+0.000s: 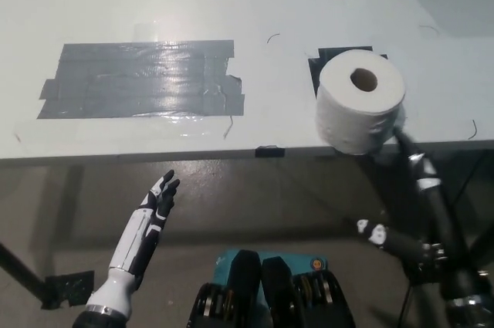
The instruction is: A toilet paper roll is kept on the black spot on the desk infront of the robot and the robot inserts its right thumb into the hole in the centre to grab the roll. Then it passes the roll to a person.
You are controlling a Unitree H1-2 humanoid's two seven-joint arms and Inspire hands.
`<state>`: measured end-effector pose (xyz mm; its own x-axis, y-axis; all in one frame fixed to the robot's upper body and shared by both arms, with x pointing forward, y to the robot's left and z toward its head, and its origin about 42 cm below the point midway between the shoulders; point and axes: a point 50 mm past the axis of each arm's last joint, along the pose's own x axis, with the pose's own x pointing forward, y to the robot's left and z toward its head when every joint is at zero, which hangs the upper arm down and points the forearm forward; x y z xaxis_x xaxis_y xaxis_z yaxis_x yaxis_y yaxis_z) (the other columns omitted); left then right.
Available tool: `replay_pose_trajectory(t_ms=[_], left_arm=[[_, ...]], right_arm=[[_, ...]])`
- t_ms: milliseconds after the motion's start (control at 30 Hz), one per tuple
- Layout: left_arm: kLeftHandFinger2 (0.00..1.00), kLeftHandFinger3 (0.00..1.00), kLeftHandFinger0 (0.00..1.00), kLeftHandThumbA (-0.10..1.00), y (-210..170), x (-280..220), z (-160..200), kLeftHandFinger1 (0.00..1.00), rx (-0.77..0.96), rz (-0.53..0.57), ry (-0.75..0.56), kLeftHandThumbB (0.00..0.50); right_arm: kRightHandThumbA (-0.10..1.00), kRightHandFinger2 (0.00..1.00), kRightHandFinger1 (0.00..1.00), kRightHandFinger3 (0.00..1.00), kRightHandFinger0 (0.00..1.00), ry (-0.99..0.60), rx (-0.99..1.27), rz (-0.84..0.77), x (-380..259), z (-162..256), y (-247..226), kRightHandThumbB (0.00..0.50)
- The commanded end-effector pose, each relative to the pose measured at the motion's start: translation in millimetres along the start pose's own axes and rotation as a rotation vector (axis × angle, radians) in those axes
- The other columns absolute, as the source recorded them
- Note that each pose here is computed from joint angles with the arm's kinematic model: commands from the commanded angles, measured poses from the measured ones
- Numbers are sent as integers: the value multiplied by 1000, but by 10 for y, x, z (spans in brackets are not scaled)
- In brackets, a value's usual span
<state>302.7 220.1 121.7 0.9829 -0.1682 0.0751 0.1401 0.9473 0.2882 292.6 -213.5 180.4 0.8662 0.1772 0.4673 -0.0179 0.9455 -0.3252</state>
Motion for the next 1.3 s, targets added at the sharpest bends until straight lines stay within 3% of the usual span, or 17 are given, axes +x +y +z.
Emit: replay_pose_trajectory(t_ms=[0, 33, 133, 167, 233, 300, 500, 600, 800, 867, 900, 1000, 1267], left_arm=[[1000, 1000, 1000, 1000, 36, -1, 124, 1000, 37, -6, -64, 53], [1000, 1000, 1000, 1000, 36, 8, 137, 1000, 45, -9, -63, 45], [1000, 1000, 1000, 1000, 44, 25, 138, 1000, 55, -8, -70, 38], [1000, 1000, 1000, 1000, 40, 26, 133, 1000, 55, -11, -67, 40], [1000, 1000, 1000, 1000, 42, 11, 121, 1000, 43, -6, -66, 44], [1000, 1000, 1000, 1000, 29, 4, 122, 1000, 24, -5, -63, 50], [1000, 1000, 1000, 1000, 65, 92, 178, 1000, 40, -3, -83, 68], [1000, 1000, 1000, 1000, 73, 97, 174, 1000, 42, -4, -85, 76], [1000, 1000, 1000, 1000, 54, 83, 158, 1000, 41, -6, -79, 87], [1000, 1000, 1000, 1000, 47, 78, 152, 1000, 38, -3, -73, 86], [1000, 1000, 1000, 1000, 47, 79, 152, 1000, 41, -4, -77, 84], [1000, 1000, 1000, 1000, 53, 85, 158, 1000, 43, -4, -79, 83], [1000, 1000, 1000, 1000, 28, 40, 169, 1000, 42, -6, -75, 70]], right_arm=[[992, 1000, 1000, 1000, 1000, -416, -34, -120, 137, 1149, -581, 275], [1000, 1000, 1000, 1000, 1000, -470, -63, -125, 186, 1393, -752, 309], [1000, 1000, 1000, 1000, 1000, -512, -124, -139, 321, 1629, -968, 316], [1000, 1000, 1000, 1000, 1000, -505, -188, -140, 462, 1748, -1137, 360], [1000, 1000, 1000, 1000, 1000, -482, -222, -109, 606, 1821, -1250, 371], [1000, 1000, 1000, 1000, 1000, -371, -273, -31, 1008, 1885, -1506, 389], [1000, 1000, 1000, 1000, 1000, -80, -459, 133, 1975, 1792, -1819, 358], [981, 1000, 1000, 1000, 1000, 75, -473, 235, 2516, 1611, -1824, 356], [945, 1000, 1000, 1000, 1000, 306, -404, 469, 3186, 1360, -1648, 302], [925, 1000, 1000, 1000, 1000, 415, -393, 550, 3401, 1266, -1581, 415], [922, 1000, 1000, 1000, 1000, 445, -404, 570, 3452, 1246, -1553, 423], [957, 1000, 1000, 1000, 1000, 540, -457, 675, 3658, 1132, -1385, 351], [921, 1000, 1000, 1000, 1000, 718, -542, 797, 3846, 891, -1032, 347]])
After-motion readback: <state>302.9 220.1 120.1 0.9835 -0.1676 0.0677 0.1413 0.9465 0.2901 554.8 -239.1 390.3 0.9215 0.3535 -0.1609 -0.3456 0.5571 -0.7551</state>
